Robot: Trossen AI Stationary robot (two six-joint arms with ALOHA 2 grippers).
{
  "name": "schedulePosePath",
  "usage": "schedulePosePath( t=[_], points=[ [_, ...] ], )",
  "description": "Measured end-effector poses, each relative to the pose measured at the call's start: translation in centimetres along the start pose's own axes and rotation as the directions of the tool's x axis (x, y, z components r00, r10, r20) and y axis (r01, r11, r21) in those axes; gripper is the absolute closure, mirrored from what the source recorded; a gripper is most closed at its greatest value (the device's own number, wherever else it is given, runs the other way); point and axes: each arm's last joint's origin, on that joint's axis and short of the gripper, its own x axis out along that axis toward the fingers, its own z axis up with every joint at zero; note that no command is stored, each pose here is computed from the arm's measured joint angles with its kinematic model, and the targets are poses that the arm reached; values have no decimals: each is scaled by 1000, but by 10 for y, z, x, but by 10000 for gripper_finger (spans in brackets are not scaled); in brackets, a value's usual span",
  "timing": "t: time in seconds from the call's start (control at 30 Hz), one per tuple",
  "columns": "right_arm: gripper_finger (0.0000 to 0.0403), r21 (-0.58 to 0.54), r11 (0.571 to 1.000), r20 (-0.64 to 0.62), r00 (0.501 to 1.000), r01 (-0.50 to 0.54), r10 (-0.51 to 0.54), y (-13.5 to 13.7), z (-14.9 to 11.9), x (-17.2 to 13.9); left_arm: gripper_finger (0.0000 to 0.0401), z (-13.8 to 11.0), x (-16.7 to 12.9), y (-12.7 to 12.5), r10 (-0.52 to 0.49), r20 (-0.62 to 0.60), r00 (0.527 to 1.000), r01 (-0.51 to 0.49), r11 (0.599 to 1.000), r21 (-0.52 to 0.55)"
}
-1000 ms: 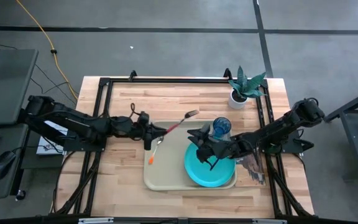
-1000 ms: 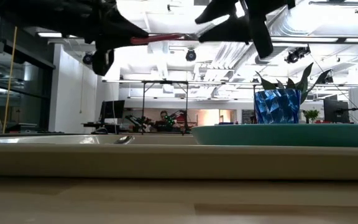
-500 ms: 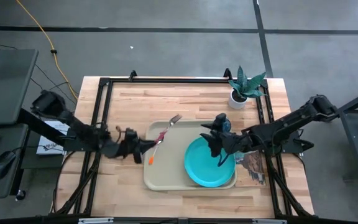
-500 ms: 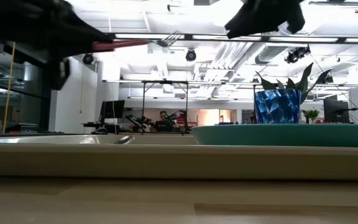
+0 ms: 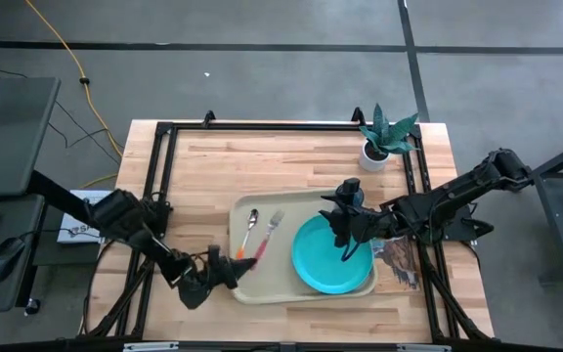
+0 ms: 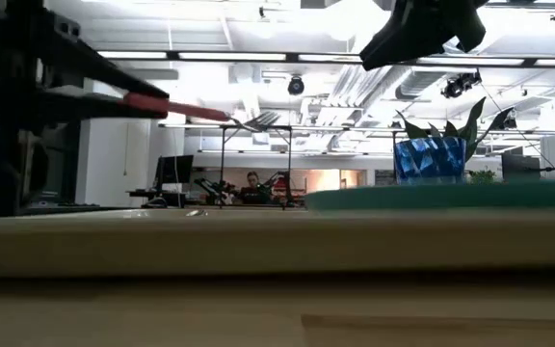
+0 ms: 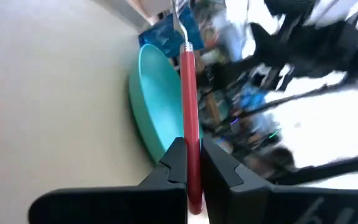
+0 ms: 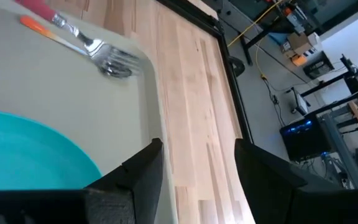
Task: Pick and place plate/cup/fork/spoon on tray
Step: Adjust the pink fork on the gray serving tray
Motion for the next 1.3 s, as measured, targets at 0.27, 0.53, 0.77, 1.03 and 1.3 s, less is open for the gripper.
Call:
schedulePosePath(
  t=[0.27,0.53,0.77,1.03,1.3],
  points=[
    [215,8,1000,-11,1000,4,-4,-1,-1,1,401,-5,-5,10,14,-17,1000,-14,1000,-11],
    [215,38,999,-12,1000,-16,16,-5,-2,6,401,5,0,9,59,-175,983,-47,996,70],
    [215,71,996,-6,998,-57,57,-8,-2,9,401,38,-11,-2,168,-134,977,-131,959,252],
    [214,85,995,0,999,-49,49,-9,-2,10,401,34,11,-19,396,-210,894,-273,853,444],
    [215,84,995,-1,999,-52,52,-9,-2,10,401,32,8,-20,434,-165,886,-337,845,414]
  ],
)
